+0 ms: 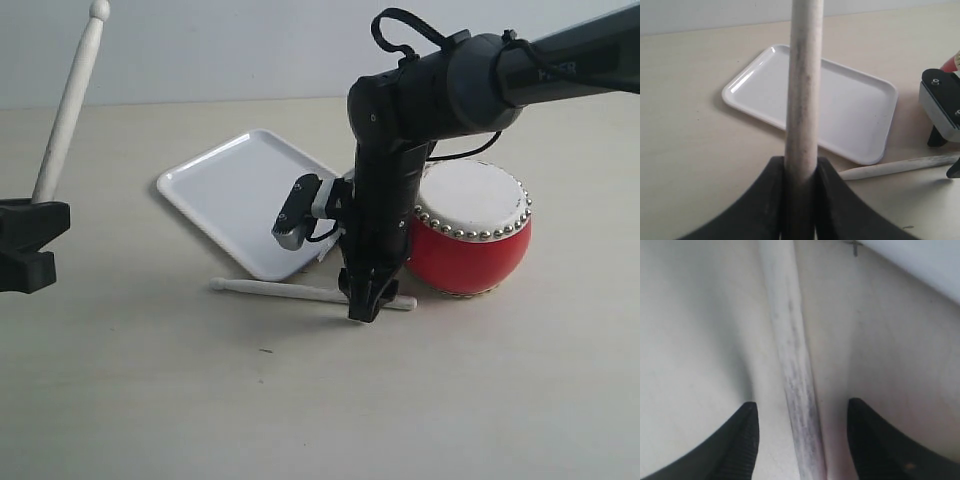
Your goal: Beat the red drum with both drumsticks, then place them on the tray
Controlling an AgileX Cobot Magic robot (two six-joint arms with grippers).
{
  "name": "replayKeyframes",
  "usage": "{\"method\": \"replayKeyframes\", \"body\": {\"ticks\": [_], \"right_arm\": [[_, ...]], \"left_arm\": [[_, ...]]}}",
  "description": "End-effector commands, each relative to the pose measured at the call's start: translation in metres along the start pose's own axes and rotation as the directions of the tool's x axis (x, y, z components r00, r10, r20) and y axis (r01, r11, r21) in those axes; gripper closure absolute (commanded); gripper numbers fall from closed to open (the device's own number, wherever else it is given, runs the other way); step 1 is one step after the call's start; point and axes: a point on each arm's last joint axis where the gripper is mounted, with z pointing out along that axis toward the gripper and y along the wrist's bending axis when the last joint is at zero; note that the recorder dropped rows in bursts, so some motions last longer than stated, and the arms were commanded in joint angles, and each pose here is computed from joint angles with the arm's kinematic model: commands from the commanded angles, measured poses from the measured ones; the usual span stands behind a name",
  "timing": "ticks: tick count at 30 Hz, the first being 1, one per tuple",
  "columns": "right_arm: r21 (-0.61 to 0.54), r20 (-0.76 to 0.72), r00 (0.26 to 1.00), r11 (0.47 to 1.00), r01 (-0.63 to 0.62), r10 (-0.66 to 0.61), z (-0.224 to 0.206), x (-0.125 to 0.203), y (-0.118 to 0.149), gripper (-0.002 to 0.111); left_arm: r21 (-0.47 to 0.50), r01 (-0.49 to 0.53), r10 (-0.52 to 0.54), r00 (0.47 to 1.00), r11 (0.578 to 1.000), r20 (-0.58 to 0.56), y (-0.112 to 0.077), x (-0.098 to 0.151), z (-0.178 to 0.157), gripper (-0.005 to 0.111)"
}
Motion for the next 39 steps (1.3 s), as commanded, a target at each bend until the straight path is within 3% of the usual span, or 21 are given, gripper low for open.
{"method": "replayKeyframes", "body": {"ticks": [1,4,7,12,20,30,35,39], "right_arm": [[-0.001,-0.009,1.000,1.000,0.003,-0.003,0.008,0.000,-0.001,0.057],[-0.002,-0.012,1.000,1.000,0.003,-0.003,0.012,0.000,-0.002,0.059],[0.001,-0.008,1.000,1.000,0.003,-0.003,0.012,0.000,-0.002,0.070],[0.003,-0.005,1.000,1.000,0.003,-0.003,0.011,-0.001,-0.002,0.108],[0.015,0.012,1.000,1.000,0.007,-0.007,-0.013,0.001,0.002,0.108],[-0.048,0.192,0.981,0.999,0.025,-0.015,-0.098,0.006,0.033,0.108],[0.045,0.324,0.938,0.989,-0.143,0.121,-0.175,0.030,0.055,0.108],[0.184,0.413,0.870,0.911,-0.368,0.268,-0.240,0.076,0.077,0.108]], "left_arm": [[0.006,0.009,-0.009,1.000,1.000,0.007,-0.001,-0.001,0.000,0.107],[0.006,0.009,-0.009,1.000,1.000,0.007,-0.001,-0.001,0.000,0.107],[0.006,0.009,-0.009,1.000,1.000,0.007,-0.001,-0.001,0.000,0.107],[0.006,0.009,-0.009,1.000,1.000,0.007,-0.001,-0.001,0.000,0.107],[0.013,0.008,-0.009,1.000,1.000,0.012,-0.002,-0.002,0.000,0.107],[0.013,0.008,-0.009,1.000,1.000,0.012,-0.002,-0.002,0.000,0.107],[0.064,0.017,-0.020,0.999,0.998,0.046,-0.006,-0.005,0.000,0.107],[0.146,0.042,-0.053,0.996,0.988,0.068,-0.017,-0.020,0.001,0.107]]}}
